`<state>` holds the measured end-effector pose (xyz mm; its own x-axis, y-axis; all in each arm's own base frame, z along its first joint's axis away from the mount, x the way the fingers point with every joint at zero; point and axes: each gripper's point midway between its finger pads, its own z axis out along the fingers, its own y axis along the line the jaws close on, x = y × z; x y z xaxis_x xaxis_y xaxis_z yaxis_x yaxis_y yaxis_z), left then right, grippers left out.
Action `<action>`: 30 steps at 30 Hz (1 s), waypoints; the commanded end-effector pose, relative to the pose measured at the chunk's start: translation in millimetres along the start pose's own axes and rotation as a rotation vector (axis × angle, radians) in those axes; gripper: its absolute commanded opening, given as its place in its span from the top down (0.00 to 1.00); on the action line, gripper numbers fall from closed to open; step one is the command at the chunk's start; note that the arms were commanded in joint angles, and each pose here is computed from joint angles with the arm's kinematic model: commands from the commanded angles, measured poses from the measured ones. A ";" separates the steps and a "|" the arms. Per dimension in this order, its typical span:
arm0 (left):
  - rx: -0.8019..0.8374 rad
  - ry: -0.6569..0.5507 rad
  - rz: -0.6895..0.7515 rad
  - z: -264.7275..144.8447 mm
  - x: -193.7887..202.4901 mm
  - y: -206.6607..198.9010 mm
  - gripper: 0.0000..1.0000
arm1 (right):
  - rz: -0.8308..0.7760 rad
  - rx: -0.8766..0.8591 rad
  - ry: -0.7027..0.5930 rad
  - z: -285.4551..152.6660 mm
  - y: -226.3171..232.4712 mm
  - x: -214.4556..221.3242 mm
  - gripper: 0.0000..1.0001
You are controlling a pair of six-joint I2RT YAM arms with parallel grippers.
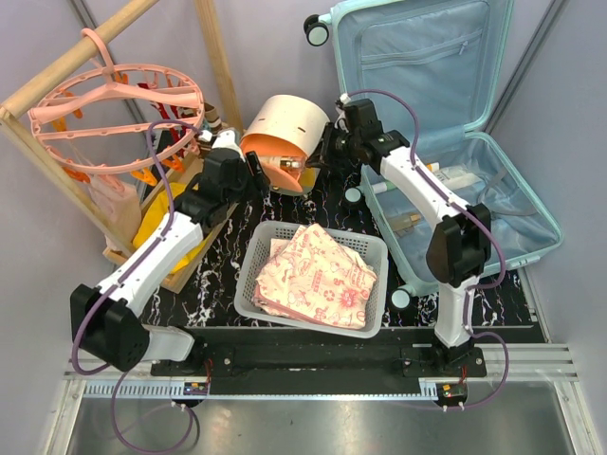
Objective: Open, take out, and arrange the luggage
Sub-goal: Adjust the personal item in the drawer, then pick up the personal item from the luggage.
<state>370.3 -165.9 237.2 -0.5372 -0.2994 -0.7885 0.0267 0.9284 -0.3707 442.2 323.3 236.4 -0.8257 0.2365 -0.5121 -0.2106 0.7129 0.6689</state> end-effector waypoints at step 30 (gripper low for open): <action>0.123 -0.078 0.077 -2.0 -5.0 -12.2 0.26 | 0.582 0.296 -0.266 -178.9 -193.3 -17.1 0.26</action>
<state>371.4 -174.6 238.3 -0.4962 -0.2614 -0.8279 0.1383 0.9176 -0.3726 434.5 83.9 272.3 -0.5820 0.6438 -0.4968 0.1900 0.7017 0.6867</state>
